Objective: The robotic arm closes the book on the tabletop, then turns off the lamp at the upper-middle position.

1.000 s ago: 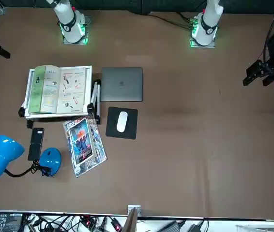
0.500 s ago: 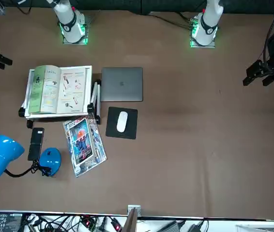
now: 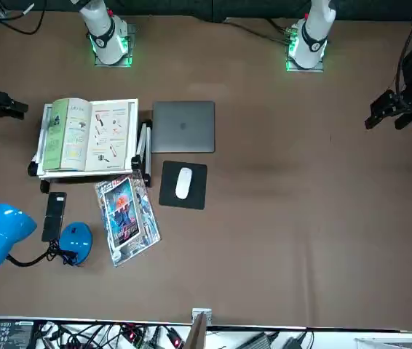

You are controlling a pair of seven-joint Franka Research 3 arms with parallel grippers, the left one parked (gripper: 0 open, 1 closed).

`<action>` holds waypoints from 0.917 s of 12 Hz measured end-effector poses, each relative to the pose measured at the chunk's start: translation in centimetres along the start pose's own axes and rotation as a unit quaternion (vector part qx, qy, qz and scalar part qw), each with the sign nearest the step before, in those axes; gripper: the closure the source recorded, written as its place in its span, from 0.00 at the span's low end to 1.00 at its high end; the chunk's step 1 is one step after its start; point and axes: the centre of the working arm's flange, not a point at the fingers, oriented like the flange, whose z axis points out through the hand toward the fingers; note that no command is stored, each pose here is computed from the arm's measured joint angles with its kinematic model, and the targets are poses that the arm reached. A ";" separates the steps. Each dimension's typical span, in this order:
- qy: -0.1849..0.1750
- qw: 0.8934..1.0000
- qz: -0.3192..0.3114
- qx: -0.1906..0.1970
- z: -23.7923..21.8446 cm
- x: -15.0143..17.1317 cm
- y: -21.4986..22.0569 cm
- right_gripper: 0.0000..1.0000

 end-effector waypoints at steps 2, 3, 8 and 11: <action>-0.002 1.000 -0.006 0.030 1.9 0.5 2.4 0.00; -0.002 0.999 -0.009 0.042 2.7 0.8 3.3 0.00; -0.001 0.997 -0.019 0.080 6.1 1.7 6.5 0.00; 0.000 0.996 -0.016 0.086 6.7 2.0 7.1 0.00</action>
